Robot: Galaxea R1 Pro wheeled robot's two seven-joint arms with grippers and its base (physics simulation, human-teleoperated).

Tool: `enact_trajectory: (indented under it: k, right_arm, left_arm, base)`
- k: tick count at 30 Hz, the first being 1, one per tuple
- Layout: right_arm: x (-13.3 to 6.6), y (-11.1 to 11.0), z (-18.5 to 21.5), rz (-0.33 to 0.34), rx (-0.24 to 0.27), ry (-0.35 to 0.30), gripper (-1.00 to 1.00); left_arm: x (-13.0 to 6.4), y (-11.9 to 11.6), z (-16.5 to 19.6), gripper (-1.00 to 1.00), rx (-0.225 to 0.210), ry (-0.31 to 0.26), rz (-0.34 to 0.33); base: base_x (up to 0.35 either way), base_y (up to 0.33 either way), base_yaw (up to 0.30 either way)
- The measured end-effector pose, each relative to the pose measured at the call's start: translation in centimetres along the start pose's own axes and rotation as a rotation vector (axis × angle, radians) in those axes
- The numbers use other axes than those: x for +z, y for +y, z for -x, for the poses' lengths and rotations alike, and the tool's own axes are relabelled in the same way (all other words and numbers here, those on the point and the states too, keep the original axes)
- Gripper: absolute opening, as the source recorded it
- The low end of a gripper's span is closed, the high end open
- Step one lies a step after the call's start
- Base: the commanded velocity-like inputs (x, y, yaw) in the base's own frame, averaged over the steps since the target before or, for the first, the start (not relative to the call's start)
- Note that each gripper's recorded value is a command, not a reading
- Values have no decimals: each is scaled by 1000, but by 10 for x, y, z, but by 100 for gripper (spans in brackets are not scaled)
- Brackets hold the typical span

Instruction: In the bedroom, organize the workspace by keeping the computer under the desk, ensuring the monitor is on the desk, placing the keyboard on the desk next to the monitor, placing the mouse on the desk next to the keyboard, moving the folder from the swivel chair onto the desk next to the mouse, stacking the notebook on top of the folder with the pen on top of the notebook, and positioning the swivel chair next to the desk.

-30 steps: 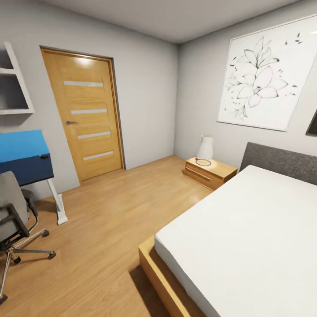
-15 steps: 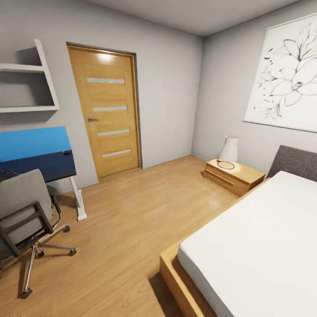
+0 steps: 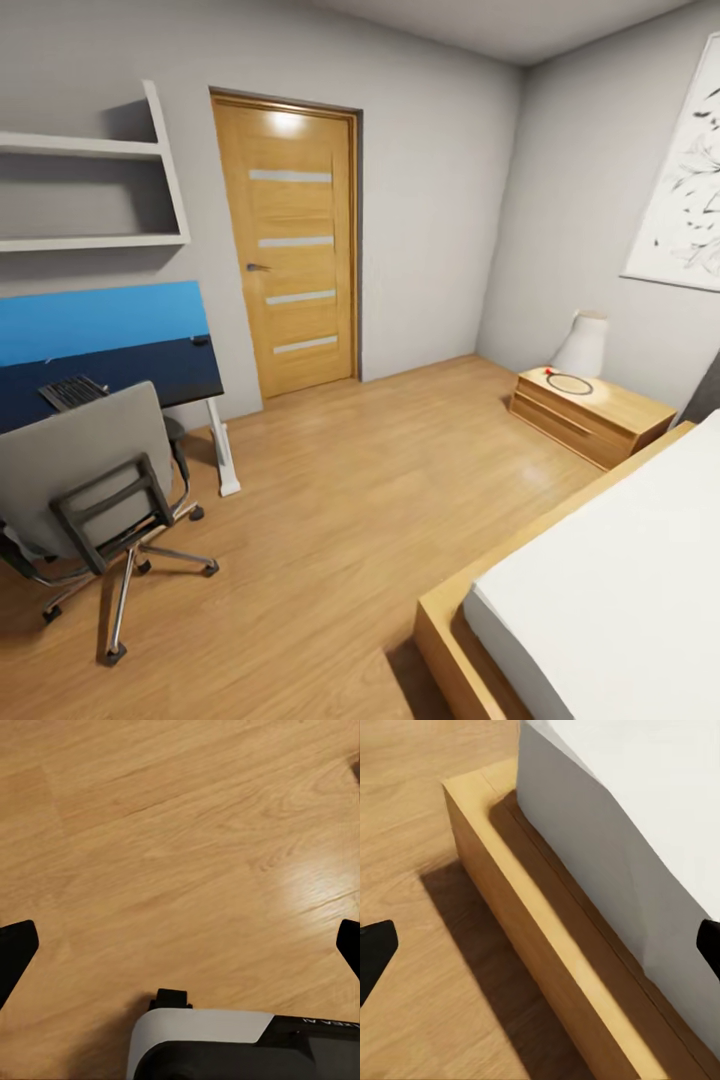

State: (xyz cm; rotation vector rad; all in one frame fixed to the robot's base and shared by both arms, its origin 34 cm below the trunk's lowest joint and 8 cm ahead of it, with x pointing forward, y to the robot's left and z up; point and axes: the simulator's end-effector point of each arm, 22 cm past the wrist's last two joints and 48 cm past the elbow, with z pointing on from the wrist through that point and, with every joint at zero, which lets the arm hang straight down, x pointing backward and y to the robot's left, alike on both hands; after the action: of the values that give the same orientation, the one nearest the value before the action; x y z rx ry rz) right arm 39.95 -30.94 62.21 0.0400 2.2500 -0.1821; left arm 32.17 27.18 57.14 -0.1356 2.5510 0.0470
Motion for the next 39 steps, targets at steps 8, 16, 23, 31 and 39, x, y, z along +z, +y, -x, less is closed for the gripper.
enact_trajectory:
  k: [8,16,23,31,39]
  right_arm:
    - [0,0,0,0,0,-3,100]
    - [0,0,1,-1,0,-5,100]
    - [0,-2,0,-1,-3,-5,100]
    - [0,-3,1,1,-9,-5,100]
    - [-1,-1,-2,12,-24,0,100]
  left_arm:
    - [0,0,-1,100,0,2,0]
    - [0,0,0,100,0,1,0]
    - [0,0,1,100,-1,-7,1]
    - [0,0,2,100,-1,-10,0]
    - [0,0,2,100,-1,-11,1]
  base:
    - [173,303,29]
    - [97,138,1]
    - [63,29,0]
    - [274,86,0]
    - [313,111,0]
